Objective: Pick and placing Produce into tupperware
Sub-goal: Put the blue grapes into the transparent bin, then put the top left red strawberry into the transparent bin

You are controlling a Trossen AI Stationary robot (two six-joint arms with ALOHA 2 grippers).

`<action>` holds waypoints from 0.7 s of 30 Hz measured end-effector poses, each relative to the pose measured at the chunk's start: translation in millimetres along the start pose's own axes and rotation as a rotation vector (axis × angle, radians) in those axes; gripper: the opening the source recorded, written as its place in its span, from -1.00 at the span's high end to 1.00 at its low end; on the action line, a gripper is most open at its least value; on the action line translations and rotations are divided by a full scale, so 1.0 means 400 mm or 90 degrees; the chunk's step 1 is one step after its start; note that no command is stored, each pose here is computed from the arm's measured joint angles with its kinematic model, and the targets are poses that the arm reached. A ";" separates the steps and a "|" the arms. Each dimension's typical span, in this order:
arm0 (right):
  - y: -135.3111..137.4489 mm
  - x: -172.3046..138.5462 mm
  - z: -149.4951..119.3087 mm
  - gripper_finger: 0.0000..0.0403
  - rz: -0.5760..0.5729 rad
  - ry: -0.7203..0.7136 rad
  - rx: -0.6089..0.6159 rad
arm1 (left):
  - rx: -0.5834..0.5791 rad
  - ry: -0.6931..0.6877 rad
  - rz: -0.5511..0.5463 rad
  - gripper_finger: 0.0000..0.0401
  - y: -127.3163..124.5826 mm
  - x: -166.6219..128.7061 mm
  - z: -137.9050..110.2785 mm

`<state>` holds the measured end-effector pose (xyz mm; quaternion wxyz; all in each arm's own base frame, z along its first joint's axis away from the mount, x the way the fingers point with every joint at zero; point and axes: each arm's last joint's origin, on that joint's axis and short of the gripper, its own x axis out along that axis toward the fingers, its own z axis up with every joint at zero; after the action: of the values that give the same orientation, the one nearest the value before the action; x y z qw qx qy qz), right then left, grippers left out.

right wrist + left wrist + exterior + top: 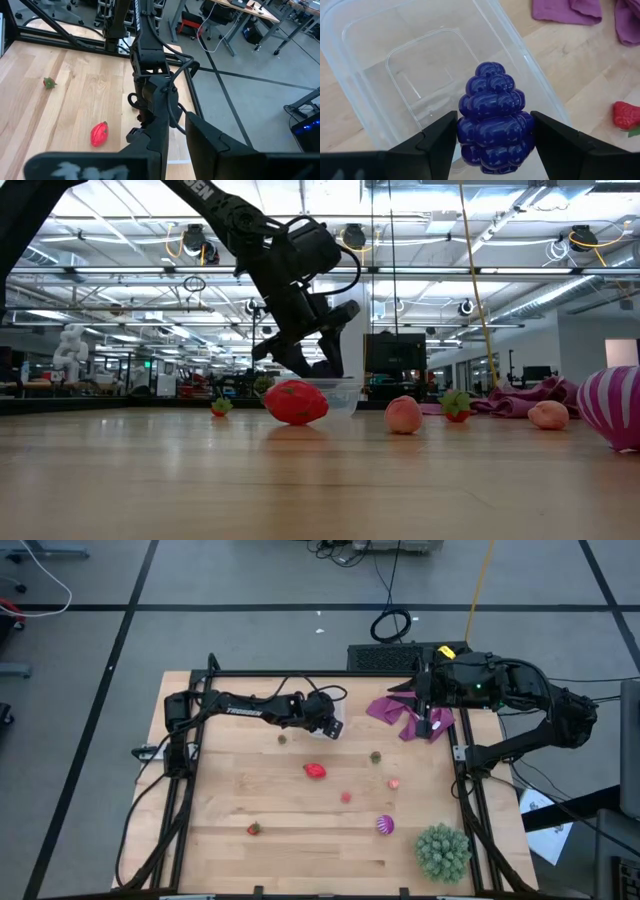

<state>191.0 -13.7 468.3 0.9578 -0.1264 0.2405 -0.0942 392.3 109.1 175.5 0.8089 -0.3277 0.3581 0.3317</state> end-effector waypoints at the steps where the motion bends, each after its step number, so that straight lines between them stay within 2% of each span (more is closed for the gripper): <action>1: 0.000 0.000 0.000 0.72 0.000 0.000 0.000 | -0.003 0.000 0.000 -0.21 0.000 0.000 0.000; 6: 0.000 0.000 0.000 0.72 0.000 0.000 0.000 | -0.012 -0.001 0.000 -0.31 0.000 0.000 0.001; 12: 0.000 0.000 0.000 0.72 0.000 0.000 0.000 | 0.046 -0.037 -0.012 -0.44 -0.015 -0.002 0.005; 21: 0.000 0.000 -0.001 0.72 0.001 0.003 0.000 | 0.073 -0.069 -0.018 -0.47 -0.023 -0.015 0.016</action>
<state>190.6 -13.7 467.8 0.9572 -0.1263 0.2431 -0.0940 398.5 106.8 186.6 0.8492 -0.2675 0.3275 0.3163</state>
